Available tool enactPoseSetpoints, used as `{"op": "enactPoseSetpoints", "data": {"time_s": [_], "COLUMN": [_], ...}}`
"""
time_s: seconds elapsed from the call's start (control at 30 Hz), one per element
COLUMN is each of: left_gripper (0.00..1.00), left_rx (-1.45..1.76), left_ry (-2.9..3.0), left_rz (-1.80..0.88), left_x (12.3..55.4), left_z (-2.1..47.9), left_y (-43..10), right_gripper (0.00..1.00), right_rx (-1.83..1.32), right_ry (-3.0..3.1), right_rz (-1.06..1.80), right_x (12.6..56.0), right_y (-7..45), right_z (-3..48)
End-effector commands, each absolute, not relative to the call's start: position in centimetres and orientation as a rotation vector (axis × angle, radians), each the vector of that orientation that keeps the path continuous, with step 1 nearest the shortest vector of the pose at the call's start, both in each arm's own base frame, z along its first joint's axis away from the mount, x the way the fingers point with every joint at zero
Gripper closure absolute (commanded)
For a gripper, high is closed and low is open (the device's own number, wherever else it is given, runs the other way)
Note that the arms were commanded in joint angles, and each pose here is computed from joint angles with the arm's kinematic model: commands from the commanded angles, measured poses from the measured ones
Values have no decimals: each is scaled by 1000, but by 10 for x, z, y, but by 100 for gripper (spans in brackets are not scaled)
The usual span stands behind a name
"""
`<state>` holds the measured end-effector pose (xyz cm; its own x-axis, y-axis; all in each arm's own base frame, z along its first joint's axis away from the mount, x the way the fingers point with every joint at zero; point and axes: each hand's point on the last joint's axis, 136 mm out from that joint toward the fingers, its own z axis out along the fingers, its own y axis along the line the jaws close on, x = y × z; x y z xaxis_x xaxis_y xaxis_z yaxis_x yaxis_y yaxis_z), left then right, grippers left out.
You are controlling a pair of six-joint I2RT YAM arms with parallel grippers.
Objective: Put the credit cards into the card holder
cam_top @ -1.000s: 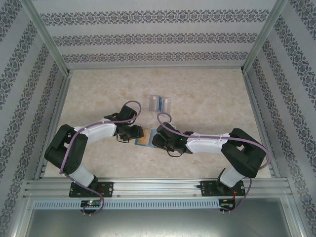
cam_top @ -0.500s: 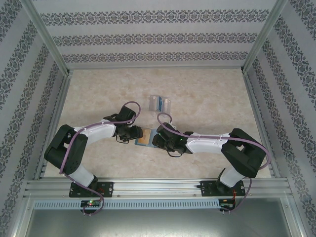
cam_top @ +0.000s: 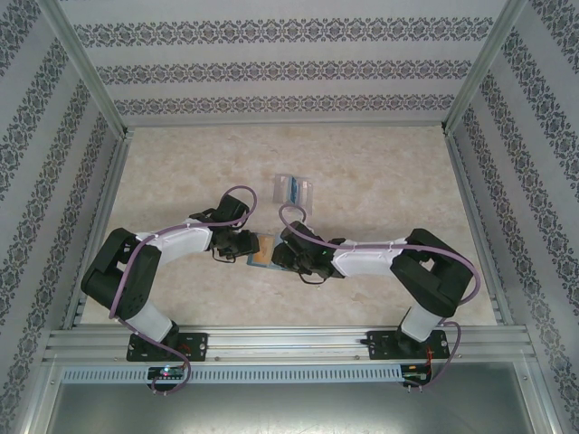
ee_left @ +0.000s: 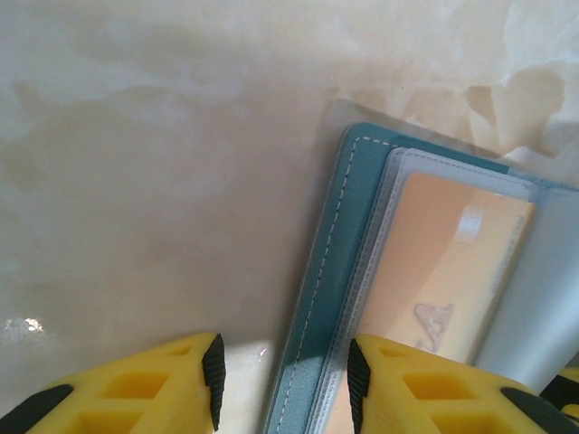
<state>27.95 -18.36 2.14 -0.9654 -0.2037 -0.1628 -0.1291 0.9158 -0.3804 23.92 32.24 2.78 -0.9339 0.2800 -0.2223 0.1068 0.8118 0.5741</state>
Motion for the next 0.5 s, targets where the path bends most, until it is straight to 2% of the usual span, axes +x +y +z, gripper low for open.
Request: {"op": "enactPoseSetpoints", "data": {"time_s": [0.0,0.47], "left_gripper": [57,60], "left_rx": [-228,-226], "left_ry": [2909,2896], "left_rz": [-647,-702], "left_x": [271,271], "left_z": [12,19], "left_y": [-201,-207], "right_gripper": [63,63], "right_rx": [204,72], "right_ry": [2711,2620], "right_rz": [883,1090], "right_x": [237,250], "right_y": [336,368], "right_z": [27,49]}}
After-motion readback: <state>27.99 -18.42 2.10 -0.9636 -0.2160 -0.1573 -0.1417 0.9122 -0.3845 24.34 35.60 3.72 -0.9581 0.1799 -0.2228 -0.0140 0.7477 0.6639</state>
